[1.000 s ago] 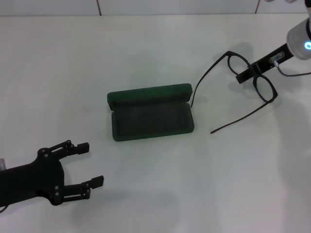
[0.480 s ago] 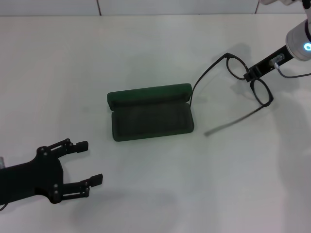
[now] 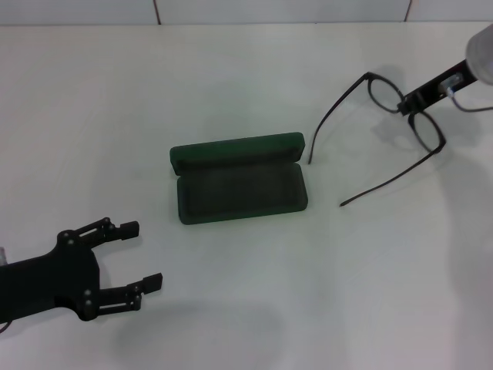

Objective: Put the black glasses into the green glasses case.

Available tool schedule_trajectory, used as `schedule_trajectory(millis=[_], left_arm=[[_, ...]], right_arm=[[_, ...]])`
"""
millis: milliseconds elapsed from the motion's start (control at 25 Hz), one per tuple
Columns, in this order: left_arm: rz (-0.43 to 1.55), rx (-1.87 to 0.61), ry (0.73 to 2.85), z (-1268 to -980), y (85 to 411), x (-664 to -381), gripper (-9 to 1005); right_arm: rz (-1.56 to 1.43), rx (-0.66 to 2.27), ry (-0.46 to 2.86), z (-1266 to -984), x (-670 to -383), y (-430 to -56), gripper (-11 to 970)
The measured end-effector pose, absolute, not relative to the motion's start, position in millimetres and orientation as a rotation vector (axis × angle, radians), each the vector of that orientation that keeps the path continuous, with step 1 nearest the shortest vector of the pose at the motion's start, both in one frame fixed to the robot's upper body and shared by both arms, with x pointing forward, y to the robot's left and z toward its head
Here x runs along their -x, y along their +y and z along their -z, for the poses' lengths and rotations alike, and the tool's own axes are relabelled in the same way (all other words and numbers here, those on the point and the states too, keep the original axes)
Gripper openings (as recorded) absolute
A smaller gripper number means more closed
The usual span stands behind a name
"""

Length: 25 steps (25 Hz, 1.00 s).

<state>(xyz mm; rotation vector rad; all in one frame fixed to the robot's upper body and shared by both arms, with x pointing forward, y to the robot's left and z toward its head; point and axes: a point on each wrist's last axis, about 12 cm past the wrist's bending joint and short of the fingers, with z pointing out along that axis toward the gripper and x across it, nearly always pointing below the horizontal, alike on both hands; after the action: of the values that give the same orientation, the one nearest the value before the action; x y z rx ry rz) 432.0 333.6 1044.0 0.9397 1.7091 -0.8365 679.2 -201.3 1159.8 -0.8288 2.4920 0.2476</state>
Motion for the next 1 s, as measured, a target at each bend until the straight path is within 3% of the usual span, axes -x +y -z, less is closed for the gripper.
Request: schedule_trajectory(millis=[560,1000], left_arm=[[0.897,-0.844,1.621,-1055.5,331.7,-430.1,808],[0.972,-0.796,1.580,-1067.4,331.0,-436.8,800]], right_arm=[[-0.311,0.720,2.352,-1181.2,-672.7,-232.8,64],[-0.597,0.740,2.036,-1178.2,-647.4,-256.0,64]])
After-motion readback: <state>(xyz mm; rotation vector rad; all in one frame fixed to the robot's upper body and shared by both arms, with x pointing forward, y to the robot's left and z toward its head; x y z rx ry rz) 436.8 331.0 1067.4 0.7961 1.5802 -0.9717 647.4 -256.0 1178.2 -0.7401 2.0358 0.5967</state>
